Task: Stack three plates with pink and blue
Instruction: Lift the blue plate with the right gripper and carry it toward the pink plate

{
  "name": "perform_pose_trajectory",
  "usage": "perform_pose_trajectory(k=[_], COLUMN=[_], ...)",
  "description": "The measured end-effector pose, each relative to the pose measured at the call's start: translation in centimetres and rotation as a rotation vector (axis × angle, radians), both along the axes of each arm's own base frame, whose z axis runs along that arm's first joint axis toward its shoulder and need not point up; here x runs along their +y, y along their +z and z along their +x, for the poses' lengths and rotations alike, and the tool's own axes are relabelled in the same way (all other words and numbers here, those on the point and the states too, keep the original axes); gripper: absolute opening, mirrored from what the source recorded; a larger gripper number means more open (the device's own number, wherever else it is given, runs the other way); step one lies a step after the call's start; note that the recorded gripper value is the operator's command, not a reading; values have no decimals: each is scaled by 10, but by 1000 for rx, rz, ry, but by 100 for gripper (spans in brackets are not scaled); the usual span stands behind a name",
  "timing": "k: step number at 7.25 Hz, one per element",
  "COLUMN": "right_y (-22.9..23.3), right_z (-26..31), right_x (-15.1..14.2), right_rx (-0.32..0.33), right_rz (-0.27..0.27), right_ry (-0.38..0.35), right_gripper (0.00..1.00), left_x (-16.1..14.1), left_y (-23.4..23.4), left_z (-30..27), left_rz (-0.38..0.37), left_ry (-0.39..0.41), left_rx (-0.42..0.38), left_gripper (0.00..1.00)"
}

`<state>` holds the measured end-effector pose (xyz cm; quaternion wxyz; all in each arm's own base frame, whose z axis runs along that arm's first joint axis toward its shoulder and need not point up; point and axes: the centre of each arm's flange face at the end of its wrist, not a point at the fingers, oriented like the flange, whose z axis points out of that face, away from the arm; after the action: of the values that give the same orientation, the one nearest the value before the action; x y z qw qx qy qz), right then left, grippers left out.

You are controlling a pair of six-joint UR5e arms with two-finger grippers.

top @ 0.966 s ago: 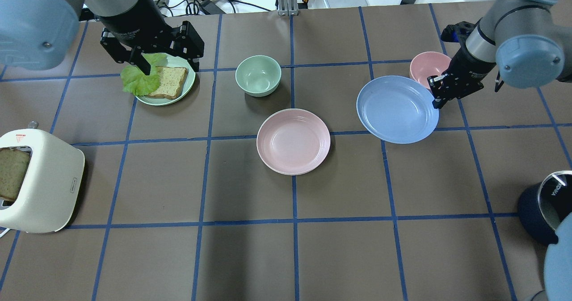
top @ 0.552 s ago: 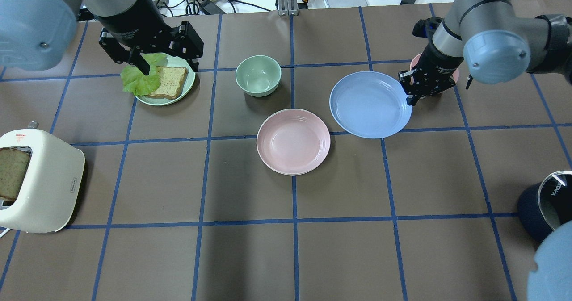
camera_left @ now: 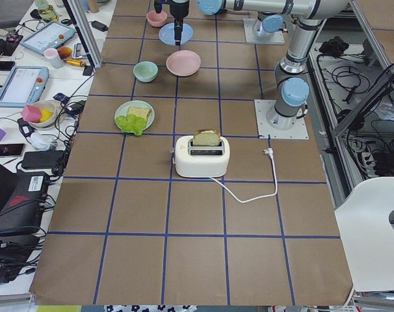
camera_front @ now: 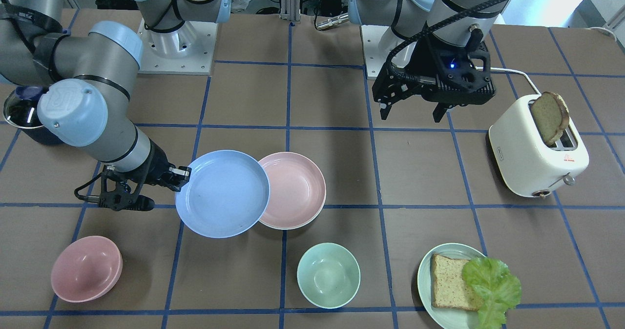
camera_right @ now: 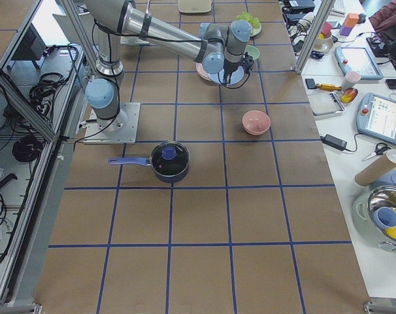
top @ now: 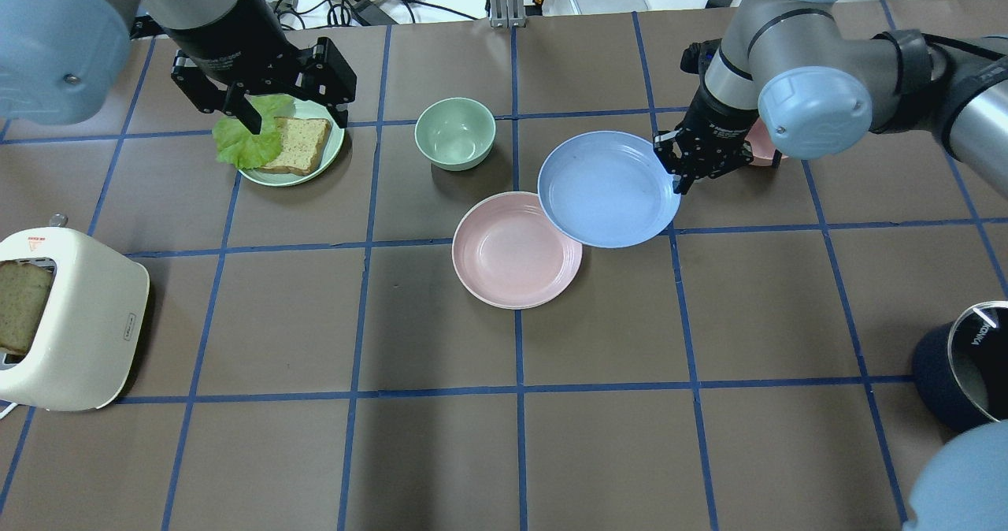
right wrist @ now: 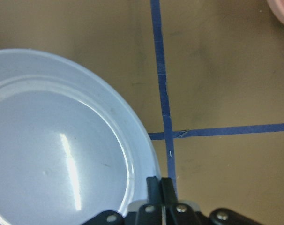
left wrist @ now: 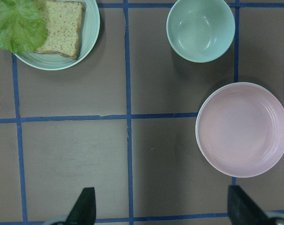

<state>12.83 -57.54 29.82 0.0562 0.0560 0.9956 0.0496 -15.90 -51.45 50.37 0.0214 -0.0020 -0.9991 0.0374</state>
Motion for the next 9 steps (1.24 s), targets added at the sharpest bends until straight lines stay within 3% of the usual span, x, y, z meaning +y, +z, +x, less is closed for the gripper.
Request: perform_pose_trajectory(k=[5, 9], right_y=[-17, -32], right_z=[52, 84], right_x=[16, 30], right_rx=[14, 20], right_rz=[35, 14], right_ry=[-23, -56], right_gripper=[0, 0], left_x=[2, 6], left_y=[1, 6], left_z=[1, 1], left_rz=[3, 3], left_ry=[0, -5], left_rx=[1, -1], left_gripper=[100, 100])
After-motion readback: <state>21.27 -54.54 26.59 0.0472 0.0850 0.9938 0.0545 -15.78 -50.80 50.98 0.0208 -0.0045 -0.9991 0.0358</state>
